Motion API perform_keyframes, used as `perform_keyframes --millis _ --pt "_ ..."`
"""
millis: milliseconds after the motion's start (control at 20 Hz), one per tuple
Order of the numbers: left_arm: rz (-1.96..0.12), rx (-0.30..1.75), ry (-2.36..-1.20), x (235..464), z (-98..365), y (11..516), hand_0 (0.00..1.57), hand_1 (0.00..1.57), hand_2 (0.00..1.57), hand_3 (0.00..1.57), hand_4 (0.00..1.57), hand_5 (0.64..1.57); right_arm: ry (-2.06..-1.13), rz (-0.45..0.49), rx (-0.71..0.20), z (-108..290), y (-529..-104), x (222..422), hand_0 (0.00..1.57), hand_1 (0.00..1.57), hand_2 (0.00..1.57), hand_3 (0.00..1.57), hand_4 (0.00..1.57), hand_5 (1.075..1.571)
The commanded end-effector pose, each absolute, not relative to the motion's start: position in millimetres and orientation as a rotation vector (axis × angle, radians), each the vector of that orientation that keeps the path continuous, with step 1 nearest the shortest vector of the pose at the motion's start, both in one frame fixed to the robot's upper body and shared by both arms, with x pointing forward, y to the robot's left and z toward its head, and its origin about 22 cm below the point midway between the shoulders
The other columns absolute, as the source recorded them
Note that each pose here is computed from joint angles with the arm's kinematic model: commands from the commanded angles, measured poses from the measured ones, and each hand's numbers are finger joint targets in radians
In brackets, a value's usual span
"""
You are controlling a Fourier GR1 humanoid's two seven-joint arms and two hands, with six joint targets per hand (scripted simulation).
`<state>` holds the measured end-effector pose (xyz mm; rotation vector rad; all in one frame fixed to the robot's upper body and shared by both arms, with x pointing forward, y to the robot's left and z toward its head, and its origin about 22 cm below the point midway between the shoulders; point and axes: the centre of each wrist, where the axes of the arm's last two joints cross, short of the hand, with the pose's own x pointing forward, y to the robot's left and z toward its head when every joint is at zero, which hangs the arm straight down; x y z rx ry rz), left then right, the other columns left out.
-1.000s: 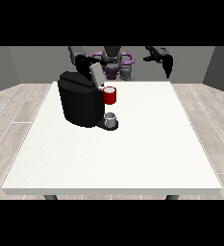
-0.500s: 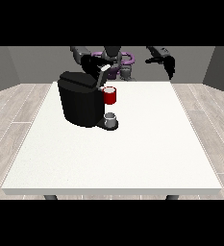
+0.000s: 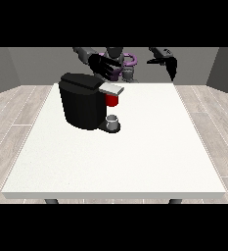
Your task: Insert the coffee pod into the coffee machine and close the lid
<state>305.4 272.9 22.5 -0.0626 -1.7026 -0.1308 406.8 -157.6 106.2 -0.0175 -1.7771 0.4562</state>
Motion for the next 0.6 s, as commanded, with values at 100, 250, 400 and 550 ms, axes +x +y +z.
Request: perform_keyframes --millis 100,250,400,550 --pt "-0.141 -0.057 -1.764 304 18 271 0.00 0.00 0.00 0.00 0.20 1.571 -1.849 0.462 0.019 125 -144 411 0.00 0.00 0.00 0.00 0.13 1.571" --pt "-0.127 -0.083 -1.712 283 4 263 0.00 0.00 0.00 0.00 0.14 1.571 -1.806 0.453 0.103 80 -139 390 0.00 0.00 0.00 0.00 0.13 1.571" --pt "-0.094 -0.083 -1.698 287 -11 254 0.00 0.00 0.00 0.00 0.19 1.571 -1.813 0.456 0.251 68 -119 369 0.00 0.00 0.00 0.00 0.35 1.571" --pt "-0.067 -0.047 -1.680 283 -16 270 0.00 0.00 0.00 0.00 0.19 1.571 -1.788 0.343 0.338 46 -133 352 0.00 0.00 0.00 0.00 0.29 1.571"
